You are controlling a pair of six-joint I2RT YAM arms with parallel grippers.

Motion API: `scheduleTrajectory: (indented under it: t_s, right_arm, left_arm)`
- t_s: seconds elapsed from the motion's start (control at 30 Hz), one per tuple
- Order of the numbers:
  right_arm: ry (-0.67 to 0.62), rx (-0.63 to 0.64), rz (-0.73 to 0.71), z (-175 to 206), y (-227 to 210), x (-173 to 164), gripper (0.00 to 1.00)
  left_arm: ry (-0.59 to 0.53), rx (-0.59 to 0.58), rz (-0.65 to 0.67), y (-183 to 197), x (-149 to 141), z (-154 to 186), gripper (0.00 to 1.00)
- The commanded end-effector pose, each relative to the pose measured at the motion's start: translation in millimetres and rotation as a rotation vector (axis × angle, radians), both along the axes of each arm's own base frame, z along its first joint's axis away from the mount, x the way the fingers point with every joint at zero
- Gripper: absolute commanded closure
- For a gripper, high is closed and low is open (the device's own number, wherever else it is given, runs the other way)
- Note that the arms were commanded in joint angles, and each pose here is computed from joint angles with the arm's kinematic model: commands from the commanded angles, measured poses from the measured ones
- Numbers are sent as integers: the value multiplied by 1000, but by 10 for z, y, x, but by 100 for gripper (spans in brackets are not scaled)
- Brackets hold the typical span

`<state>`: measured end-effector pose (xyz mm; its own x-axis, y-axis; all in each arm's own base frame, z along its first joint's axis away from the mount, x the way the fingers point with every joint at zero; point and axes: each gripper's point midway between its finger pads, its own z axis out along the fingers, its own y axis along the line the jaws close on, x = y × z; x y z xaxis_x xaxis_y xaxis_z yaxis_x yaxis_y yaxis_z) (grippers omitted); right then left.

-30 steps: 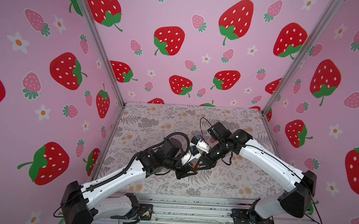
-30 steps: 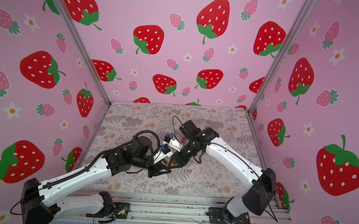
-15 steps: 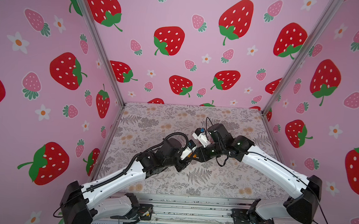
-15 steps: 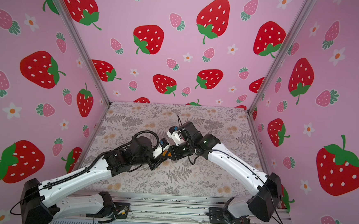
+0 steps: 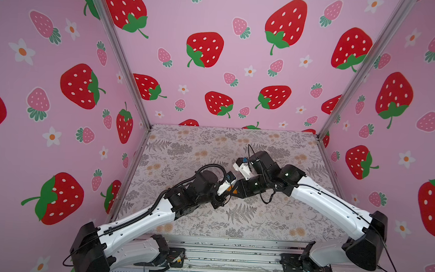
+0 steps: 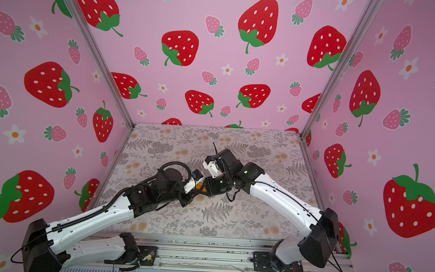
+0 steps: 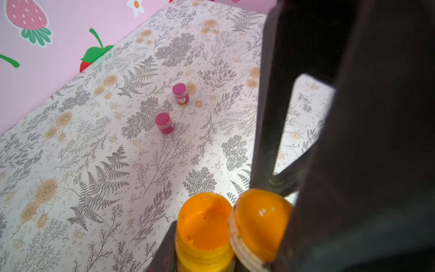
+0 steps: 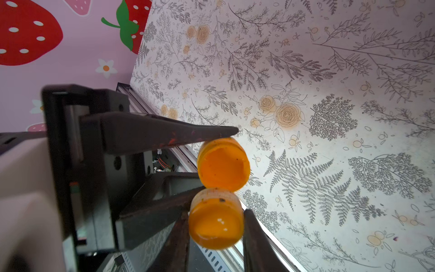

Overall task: Close the paint jar lid
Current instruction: Close the lid on the paint jar.

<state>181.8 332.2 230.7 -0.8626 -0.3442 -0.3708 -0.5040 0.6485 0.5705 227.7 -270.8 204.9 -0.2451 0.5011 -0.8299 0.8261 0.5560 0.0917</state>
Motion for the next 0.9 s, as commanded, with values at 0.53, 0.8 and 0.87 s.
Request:
scheduleTrajectory:
  t_s: [0.53,0.8,0.87]
  right_arm:
    - [126,2,-208,214,-948,175,71]
    - [225,-294,-359,-761,-1401,510,69]
    - [256,-369,-363,-1013,-1476,534,69]
  left_arm:
    - [-176,-476,-177,-357,-227,1054,100]
    - [-174,-491,-170,-349,-220,1023,100]
    - [-174,-489,-168,-337,-229,1015,100]
